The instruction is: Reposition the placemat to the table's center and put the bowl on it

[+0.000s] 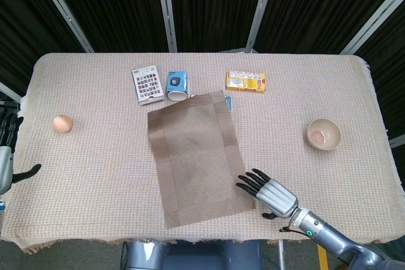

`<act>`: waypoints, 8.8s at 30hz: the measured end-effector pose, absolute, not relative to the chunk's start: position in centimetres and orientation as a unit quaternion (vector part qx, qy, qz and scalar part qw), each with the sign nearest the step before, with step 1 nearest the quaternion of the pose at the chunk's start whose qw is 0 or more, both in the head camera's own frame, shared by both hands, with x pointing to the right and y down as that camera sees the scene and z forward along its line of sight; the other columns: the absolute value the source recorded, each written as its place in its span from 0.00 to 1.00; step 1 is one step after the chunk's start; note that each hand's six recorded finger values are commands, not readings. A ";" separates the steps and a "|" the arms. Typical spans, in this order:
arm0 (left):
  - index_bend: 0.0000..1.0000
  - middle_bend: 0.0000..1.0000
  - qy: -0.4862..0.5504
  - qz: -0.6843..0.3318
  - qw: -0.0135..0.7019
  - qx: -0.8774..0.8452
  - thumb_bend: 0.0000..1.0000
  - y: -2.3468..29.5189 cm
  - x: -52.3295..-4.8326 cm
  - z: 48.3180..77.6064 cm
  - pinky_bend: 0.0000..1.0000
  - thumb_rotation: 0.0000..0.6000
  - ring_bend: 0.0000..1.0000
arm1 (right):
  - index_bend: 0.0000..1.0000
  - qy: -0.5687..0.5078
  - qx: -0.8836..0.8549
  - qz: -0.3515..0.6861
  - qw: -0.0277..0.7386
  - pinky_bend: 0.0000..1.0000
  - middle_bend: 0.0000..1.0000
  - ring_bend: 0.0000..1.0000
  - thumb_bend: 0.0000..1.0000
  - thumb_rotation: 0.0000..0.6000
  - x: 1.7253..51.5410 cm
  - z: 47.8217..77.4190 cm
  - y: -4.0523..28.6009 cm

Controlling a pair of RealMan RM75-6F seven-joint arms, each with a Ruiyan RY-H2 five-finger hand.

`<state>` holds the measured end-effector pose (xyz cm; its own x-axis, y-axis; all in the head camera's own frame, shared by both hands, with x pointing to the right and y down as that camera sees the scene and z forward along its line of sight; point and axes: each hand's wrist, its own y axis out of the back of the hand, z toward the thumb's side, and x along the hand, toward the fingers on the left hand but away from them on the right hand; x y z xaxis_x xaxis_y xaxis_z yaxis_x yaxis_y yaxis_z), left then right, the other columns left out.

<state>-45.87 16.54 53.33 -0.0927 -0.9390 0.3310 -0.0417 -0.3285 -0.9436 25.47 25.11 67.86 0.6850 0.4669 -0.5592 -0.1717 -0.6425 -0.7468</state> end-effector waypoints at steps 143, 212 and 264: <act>0.21 0.00 0.138 -0.364 0.468 -0.794 0.16 16.1 -21.3 71.6 0.00 1.00 0.00 | 0.00 -0.428 -0.598 0.565 0.373 0.00 0.00 0.00 0.00 1.00 42.0 55.7 20.3; 0.27 0.00 0.094 -0.327 0.482 -0.807 0.36 18.4 -15.7 74.8 0.00 1.00 0.00 | 0.00 -0.470 -0.593 0.535 0.377 0.00 0.00 0.00 0.00 1.00 42.6 53.3 19.3; 0.69 0.00 0.115 -0.288 0.441 -0.843 0.55 19.9 -13.7 71.9 0.00 1.00 0.00 | 0.00 -0.484 -0.598 0.508 0.387 0.00 0.00 0.00 0.00 1.00 42.1 52.0 19.2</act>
<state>-13.72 19.93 71.91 0.8079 -0.4468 0.3842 0.0605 -0.5856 -0.8084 42.08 19.19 52.04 0.0151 0.9724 -0.2329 0.1856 -0.2316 -0.9549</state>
